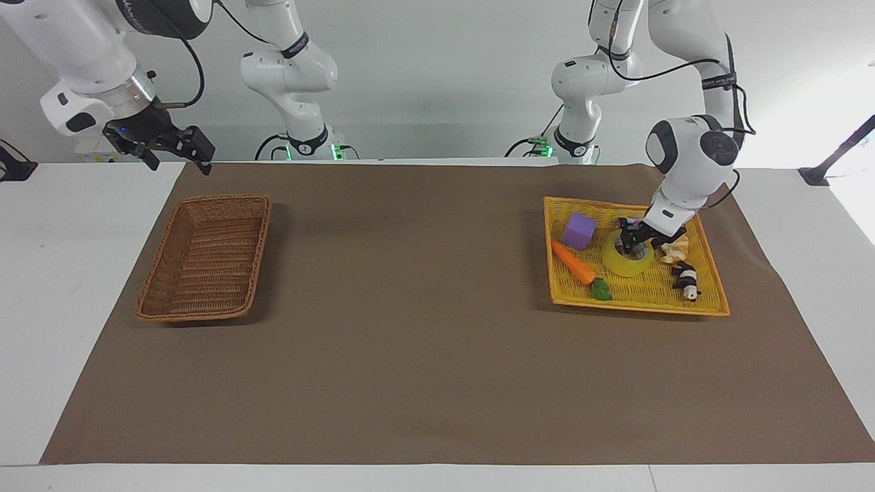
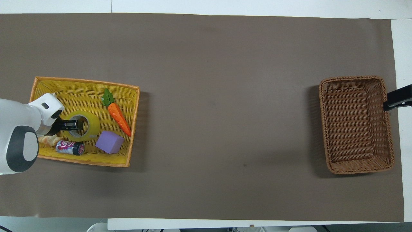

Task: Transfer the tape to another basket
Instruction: 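Lower the left gripper onto the tape roll rim and close it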

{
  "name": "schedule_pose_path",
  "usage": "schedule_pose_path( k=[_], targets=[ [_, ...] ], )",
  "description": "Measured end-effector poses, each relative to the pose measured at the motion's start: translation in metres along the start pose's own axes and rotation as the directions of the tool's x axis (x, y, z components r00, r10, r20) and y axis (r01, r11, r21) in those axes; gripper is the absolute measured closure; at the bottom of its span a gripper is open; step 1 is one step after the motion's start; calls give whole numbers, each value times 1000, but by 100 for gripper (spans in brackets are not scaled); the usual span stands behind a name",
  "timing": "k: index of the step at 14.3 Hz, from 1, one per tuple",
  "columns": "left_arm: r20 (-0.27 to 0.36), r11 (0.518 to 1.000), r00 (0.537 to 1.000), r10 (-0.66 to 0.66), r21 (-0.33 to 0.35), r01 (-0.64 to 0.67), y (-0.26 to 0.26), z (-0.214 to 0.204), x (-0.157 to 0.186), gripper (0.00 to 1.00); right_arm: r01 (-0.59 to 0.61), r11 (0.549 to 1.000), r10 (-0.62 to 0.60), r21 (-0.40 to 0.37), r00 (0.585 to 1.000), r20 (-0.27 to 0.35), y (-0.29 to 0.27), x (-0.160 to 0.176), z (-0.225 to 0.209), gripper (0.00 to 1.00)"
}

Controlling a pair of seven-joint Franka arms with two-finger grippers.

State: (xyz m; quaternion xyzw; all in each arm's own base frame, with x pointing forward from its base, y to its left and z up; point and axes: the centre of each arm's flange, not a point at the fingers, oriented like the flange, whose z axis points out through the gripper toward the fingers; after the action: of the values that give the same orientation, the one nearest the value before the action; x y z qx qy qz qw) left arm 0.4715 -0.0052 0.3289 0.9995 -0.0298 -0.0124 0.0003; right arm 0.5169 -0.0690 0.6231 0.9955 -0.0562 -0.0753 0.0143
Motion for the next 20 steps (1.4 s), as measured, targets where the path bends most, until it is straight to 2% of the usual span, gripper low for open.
schedule_pose_path(
  k=[3, 9, 16, 18, 20],
  targets=[
    [3, 1000, 1000, 0, 0, 0, 0, 3, -2, 37, 0, 1000, 0, 0, 1000, 0, 0, 0, 0, 0],
    [-29, 1000, 1000, -6, 2, 6, -3, 2, 0, 37, 0, 1000, 0, 0, 1000, 0, 0, 0, 0, 0],
    [-19, 1000, 1000, -13, -2, 13, -6, 12, 1, 37, 0, 1000, 0, 0, 1000, 0, 0, 0, 0, 0],
    [-20, 1000, 1000, -12, -2, 12, -6, 12, 1, 42, -2, 1000, 2, 0, 1000, 0, 1, 0, 0, 0],
    [-19, 1000, 1000, -15, -2, 15, -7, 12, 1, 63, -1, 1000, 1, 0, 1000, 0, 1, 0, 0, 0]
  ],
)
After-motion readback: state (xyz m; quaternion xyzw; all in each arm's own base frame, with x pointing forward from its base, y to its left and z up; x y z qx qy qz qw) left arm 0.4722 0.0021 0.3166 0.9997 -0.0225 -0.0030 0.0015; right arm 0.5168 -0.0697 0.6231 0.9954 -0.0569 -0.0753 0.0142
